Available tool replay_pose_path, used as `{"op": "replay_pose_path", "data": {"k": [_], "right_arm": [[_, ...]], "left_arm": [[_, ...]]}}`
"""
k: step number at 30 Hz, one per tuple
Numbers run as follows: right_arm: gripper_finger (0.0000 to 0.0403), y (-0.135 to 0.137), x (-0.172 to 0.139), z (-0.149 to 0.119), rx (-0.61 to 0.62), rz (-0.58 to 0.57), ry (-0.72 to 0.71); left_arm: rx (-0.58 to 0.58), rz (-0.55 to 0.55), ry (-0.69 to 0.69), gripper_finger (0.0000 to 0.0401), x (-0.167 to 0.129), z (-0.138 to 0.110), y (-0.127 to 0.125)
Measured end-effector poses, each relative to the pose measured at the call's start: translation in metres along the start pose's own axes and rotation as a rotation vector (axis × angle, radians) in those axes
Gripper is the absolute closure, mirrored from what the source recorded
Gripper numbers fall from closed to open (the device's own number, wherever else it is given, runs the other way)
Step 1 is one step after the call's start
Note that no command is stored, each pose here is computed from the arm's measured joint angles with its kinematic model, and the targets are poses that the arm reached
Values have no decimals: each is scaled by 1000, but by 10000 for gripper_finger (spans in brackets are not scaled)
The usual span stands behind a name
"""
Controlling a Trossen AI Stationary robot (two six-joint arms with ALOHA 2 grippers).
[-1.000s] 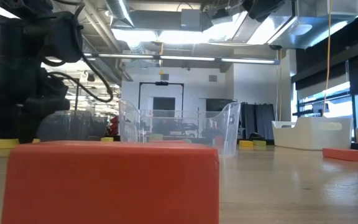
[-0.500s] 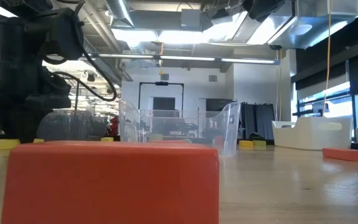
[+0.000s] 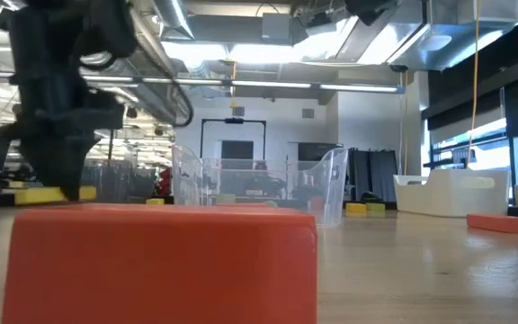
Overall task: Sort & place blocks by color
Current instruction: Put the yellow block into the white bin
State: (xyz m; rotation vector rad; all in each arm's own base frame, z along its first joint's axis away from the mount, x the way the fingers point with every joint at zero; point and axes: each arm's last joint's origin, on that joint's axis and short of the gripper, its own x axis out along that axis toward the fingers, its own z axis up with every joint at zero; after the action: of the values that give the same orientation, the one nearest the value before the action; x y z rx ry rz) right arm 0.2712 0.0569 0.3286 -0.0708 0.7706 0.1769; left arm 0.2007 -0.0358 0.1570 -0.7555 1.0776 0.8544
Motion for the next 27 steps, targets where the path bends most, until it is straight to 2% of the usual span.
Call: {"op": "replay_pose_path", "data": {"k": [5, 16, 23, 27], "right_arm": [[376, -1, 0, 3, -6, -3, -32], [376, -2, 4, 4, -176, -11, -28], [374, -6, 17, 6, -170, -22, -34], [349, -9, 27, 5, -166, -75, 2]], "left_arm": [[76, -72, -64, 307, -19, 12, -19], [303, -234, -185, 307, -63, 35, -54], [433, -418, -254, 307, -90, 47, -75], [458, -444, -276, 307, -95, 50, -78]]}}
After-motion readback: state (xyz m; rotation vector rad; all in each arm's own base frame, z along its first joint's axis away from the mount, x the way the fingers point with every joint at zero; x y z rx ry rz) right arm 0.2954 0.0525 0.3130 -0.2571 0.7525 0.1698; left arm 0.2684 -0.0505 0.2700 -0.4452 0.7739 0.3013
